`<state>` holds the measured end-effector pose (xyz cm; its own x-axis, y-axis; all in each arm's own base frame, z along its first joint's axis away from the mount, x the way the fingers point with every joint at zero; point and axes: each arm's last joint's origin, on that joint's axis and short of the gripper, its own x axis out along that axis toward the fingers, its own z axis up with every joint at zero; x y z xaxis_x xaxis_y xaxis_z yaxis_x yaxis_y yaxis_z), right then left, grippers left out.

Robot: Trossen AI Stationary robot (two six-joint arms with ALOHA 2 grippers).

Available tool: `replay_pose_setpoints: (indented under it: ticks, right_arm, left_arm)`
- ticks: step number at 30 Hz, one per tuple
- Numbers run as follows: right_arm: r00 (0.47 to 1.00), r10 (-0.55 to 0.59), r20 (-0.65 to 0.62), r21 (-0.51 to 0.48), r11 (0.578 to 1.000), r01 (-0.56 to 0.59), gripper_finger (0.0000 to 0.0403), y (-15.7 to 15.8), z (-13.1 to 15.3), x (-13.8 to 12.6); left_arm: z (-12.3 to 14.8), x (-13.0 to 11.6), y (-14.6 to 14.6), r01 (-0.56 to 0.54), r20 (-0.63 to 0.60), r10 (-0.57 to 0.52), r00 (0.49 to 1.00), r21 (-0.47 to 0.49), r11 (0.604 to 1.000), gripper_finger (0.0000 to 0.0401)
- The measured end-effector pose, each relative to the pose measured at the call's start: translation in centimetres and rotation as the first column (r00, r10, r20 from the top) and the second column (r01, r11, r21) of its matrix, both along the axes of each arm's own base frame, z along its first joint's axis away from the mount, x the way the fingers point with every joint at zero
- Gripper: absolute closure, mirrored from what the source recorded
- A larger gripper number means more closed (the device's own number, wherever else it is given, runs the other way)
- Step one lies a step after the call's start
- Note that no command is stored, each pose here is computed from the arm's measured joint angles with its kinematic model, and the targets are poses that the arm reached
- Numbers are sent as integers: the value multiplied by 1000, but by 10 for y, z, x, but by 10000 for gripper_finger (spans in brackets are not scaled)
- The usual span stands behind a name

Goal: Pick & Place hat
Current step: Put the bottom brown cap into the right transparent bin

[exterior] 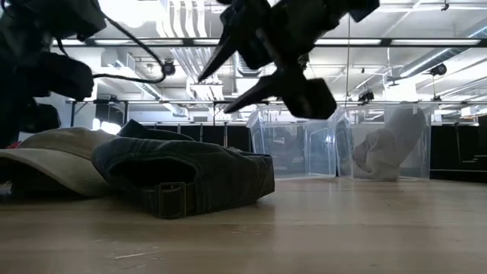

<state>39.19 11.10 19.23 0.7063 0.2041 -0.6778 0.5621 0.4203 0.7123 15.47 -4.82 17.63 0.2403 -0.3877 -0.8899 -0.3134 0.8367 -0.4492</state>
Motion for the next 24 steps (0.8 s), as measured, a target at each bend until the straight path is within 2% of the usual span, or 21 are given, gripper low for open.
replay_pose_setpoints:
  ticks: [3, 8, 13, 17, 21, 24]
  right_arm:
    - [999, 9, -37, 8, 1000, -9, 227, -1, -9, -2]
    - [987, -17, -162, 17, 1000, 20, 227, 3, -32, -15]
    - [957, -64, -282, 60, 995, 84, 227, 17, -56, -41]
    - [946, -83, -312, 109, 986, 123, 227, 33, -54, -61]
    - [958, -89, -273, 156, 978, 136, 227, 54, -34, -77]
    - [968, -153, -201, 164, 969, 187, 227, 64, -13, -90]
  left_arm:
    - [-17, 16, -7, -11, 19, 12, 1000, -53, 999, 314]
    - [-26, 51, -16, -92, 208, 122, 971, -147, 985, 314]
    - [-15, 84, -22, -145, 466, 244, 851, -239, 960, 314]
    - [6, 101, -26, -116, 578, 280, 766, -304, 946, 314]
    - [29, 106, -32, -40, 658, 208, 723, -260, 965, 314]
    - [41, 105, -32, -31, 671, 129, 730, -156, 987, 314]
